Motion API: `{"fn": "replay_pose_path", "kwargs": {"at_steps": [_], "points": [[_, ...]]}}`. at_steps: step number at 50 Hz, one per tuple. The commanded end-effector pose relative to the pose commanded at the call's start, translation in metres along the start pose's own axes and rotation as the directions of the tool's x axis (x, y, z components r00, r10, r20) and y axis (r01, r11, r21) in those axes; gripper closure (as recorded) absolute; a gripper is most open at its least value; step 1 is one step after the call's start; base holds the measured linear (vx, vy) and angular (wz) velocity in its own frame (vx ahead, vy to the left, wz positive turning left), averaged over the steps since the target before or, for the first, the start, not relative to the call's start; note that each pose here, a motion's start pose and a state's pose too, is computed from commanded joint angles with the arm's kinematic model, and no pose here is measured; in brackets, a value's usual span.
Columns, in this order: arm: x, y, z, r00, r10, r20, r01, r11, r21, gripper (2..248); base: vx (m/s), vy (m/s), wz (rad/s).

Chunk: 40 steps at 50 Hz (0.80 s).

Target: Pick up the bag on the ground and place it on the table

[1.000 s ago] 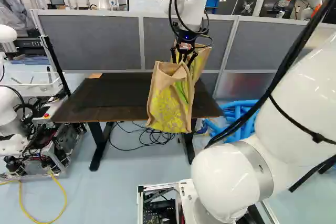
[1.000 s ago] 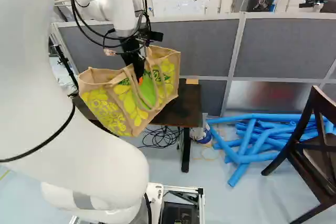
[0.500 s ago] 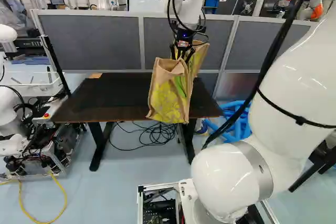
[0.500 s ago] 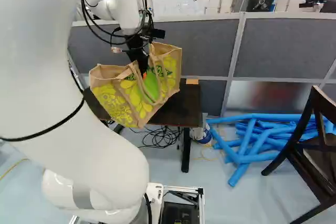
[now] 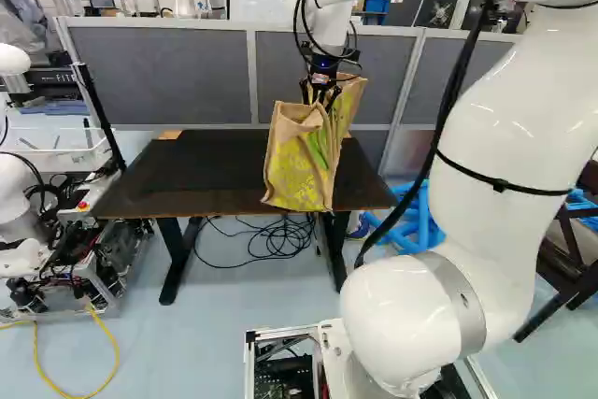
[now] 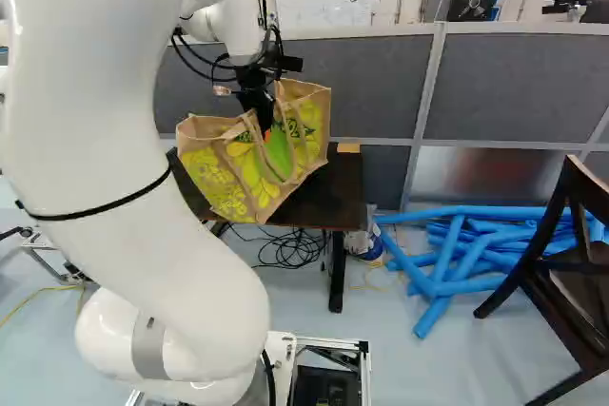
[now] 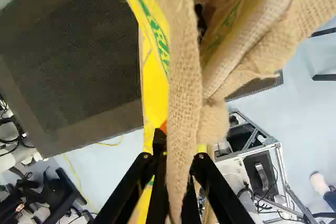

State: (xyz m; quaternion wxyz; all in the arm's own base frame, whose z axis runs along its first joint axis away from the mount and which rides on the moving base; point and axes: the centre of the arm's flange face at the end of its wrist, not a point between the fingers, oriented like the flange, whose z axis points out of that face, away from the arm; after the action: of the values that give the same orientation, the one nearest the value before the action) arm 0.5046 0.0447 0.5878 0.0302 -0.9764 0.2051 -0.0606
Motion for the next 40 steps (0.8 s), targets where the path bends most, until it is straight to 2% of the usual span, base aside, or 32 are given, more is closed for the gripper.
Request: {"fn": "replay_pose_path", "kwargs": {"at_steps": [12,30,40], "points": [[0.016,-0.007,0.020,1.000,0.002,0.001,-0.002,1.000,-0.001,229,0.000,0.000,0.000],[0.030,-0.014,0.048,1.000,0.004,-0.017,-0.004,1.000,0.007,229,0.000,0.000,0.000],[0.035,-0.016,0.064,1.000,0.004,-0.005,-0.004,1.000,0.000,229,0.000,0.000,0.000]]}}
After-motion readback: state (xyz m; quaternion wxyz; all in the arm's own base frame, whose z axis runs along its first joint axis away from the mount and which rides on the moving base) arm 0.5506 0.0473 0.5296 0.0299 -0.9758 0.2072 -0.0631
